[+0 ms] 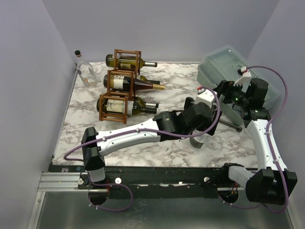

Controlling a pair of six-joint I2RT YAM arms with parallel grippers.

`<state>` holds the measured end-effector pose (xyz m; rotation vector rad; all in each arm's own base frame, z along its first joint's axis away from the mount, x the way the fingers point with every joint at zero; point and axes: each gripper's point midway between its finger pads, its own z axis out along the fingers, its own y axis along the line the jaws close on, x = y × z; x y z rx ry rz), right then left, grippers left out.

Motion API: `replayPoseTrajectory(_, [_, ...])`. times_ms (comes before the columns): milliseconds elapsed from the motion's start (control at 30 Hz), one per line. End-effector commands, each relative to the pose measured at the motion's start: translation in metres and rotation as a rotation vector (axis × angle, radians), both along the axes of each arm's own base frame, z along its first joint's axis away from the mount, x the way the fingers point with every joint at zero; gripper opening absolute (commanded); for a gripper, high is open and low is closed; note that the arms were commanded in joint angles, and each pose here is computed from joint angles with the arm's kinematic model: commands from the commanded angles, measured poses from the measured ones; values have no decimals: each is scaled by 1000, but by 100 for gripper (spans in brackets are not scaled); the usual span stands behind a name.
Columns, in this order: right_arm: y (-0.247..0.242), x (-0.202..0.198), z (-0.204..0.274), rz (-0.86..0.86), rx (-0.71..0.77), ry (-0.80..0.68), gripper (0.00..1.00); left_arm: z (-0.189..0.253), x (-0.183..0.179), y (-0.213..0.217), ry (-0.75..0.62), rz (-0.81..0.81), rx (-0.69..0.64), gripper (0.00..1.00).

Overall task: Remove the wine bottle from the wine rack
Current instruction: Move the wine bottle to the center of the board.

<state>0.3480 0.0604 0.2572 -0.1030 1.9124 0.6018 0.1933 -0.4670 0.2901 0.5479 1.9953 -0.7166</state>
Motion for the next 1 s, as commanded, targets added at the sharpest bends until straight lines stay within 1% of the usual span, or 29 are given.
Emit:
replayPoseTrajectory(0, [-5, 5, 0, -34, 4, -12, 100, -13, 6, 9, 3, 118, 137, 98])
replayPoseTrajectory(167, [-9, 7, -3, -58, -2, -5, 100, -21, 6, -7, 23, 132, 153, 90])
replayPoseTrajectory(233, [-9, 8, -4, -59, -3, -4, 100, -25, 9, -11, 26, 154, 169, 89])
replayPoseTrajectory(300, [-9, 8, -5, -61, -2, 0, 100, -30, 11, -16, 28, 155, 184, 87])
replayPoseTrajectory(433, [-11, 9, -6, -68, -6, 0, 100, -41, 10, -29, 47, 133, 192, 80])
replayPoseTrajectory(500, [-11, 10, -8, -70, -8, 4, 100, -48, 9, -31, 51, 132, 204, 78])
replayPoseTrajectory(667, [-11, 10, -9, -67, -6, 8, 100, -64, 11, -31, 70, 162, 226, 69])
replayPoseTrajectory(967, [-10, 9, -9, -61, -4, 7, 100, -79, 18, -36, 59, 201, 251, 62])
